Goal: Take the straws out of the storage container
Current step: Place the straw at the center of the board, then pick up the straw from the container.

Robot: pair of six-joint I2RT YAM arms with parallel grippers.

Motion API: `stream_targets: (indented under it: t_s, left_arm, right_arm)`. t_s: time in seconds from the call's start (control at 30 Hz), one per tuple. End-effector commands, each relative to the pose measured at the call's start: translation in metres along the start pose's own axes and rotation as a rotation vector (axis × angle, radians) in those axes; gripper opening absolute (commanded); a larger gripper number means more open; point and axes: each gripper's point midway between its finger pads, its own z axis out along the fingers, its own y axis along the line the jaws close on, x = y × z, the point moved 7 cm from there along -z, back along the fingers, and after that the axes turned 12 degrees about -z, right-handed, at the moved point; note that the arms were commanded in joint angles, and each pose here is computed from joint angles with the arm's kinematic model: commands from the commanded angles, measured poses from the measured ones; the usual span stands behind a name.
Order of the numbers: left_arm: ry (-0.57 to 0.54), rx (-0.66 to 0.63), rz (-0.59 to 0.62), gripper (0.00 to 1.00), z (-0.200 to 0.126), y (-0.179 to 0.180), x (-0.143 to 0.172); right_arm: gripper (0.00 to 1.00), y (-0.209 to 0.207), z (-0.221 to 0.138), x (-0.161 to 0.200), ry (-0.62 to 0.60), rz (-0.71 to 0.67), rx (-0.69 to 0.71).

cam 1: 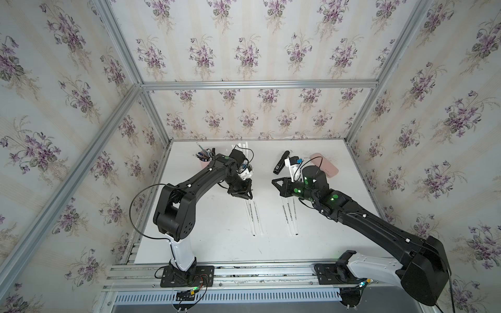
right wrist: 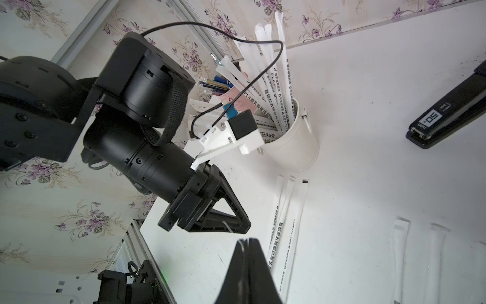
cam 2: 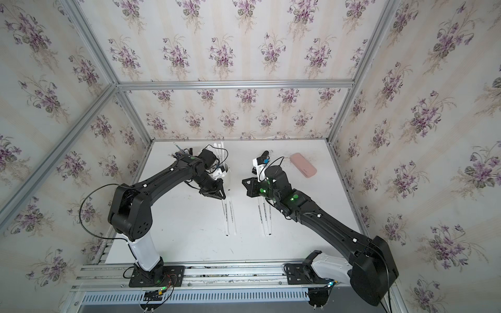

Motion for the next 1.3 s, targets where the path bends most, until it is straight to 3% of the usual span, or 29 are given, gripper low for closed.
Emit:
stream_targets:
  t_s: [0.0,0.2,0.37,0.47,0.67,0.8,1.07,1.27]
  left_arm:
    - [0.006,-0.01,0.011,0.2,0.002,0.003,0.001]
    - [-0.035,0.016,0.037,0.19,-0.013,-0.006,0.001]
    - [-0.126,0.068,0.118,0.19,-0.05,-0.03,0.004]
    - [-0.24,0.064,0.215,0.19,-0.086,-0.045,0.008]
    - [-0.579,-0.019,0.428,0.24,-0.158,-0.059,0.024]
    - [-0.809,-0.092,0.484,0.38,-0.196,-0.054,0.038]
    - [-0.999,-0.18,0.438,0.44,-0.198,-0.019,0.05]
    - [-1.021,-0.218,0.416,0.47,-0.201,-0.004,0.058]
  right_arm:
    - [0.08,0.004,0.001,-0.006,-0.026,-0.01,-0.02]
    - [0.08,0.003,0.003,-0.005,-0.024,-0.006,-0.018]
    - [0.08,0.001,0.008,-0.005,-0.01,-0.005,-0.014]
    - [0.09,0.0,0.013,-0.006,-0.004,-0.007,-0.005]
    - [0.16,-0.003,0.035,-0.019,0.001,-0.048,0.01]
    - [0.2,-0.006,0.062,-0.028,0.013,-0.087,0.014]
    - [0.28,-0.019,0.119,-0.051,0.054,-0.178,0.088]
    - [0.29,-0.025,0.165,-0.062,0.11,-0.235,0.076]
